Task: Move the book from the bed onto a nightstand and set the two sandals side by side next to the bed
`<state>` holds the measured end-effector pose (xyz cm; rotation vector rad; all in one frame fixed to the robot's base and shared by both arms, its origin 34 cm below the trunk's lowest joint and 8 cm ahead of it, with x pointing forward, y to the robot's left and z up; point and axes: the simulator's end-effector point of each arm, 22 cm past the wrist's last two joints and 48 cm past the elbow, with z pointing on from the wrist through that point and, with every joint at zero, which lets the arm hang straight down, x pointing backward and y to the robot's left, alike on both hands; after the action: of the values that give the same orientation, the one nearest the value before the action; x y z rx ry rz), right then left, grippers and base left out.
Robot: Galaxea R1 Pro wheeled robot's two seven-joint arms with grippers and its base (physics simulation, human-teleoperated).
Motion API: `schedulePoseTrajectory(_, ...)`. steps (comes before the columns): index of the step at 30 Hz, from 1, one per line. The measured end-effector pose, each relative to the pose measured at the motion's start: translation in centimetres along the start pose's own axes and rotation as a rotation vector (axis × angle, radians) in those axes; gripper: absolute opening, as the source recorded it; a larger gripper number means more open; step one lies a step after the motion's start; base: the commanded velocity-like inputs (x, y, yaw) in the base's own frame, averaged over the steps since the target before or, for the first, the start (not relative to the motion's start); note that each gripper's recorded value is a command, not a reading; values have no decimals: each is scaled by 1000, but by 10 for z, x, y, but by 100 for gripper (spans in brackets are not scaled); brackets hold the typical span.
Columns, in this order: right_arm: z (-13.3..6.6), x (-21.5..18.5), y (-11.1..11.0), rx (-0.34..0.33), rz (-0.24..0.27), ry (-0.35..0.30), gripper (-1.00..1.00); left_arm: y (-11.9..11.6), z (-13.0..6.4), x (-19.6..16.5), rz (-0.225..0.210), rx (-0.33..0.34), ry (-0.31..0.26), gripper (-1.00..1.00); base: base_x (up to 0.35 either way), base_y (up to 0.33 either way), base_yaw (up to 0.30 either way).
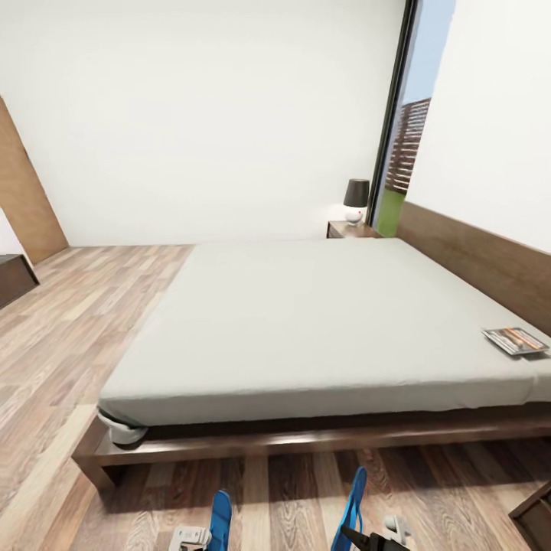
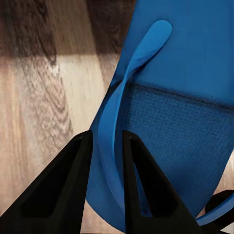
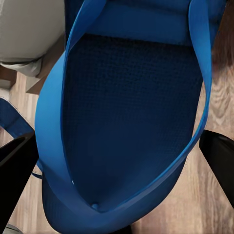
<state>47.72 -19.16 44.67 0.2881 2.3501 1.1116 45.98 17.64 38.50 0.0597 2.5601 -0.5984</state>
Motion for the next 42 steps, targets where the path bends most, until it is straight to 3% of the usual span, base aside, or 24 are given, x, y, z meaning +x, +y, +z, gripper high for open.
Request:
schedulePoseTrajectory(14, 0, 0, 0, 0, 0, 0, -100, 0, 0, 0, 0, 0, 0, -100, 0, 0, 251)
schedulePoseTrajectory(42, 0, 0, 0, -1, 0, -1, -100, 0, 0, 0, -1, 1, 1, -100, -41, 0, 5)
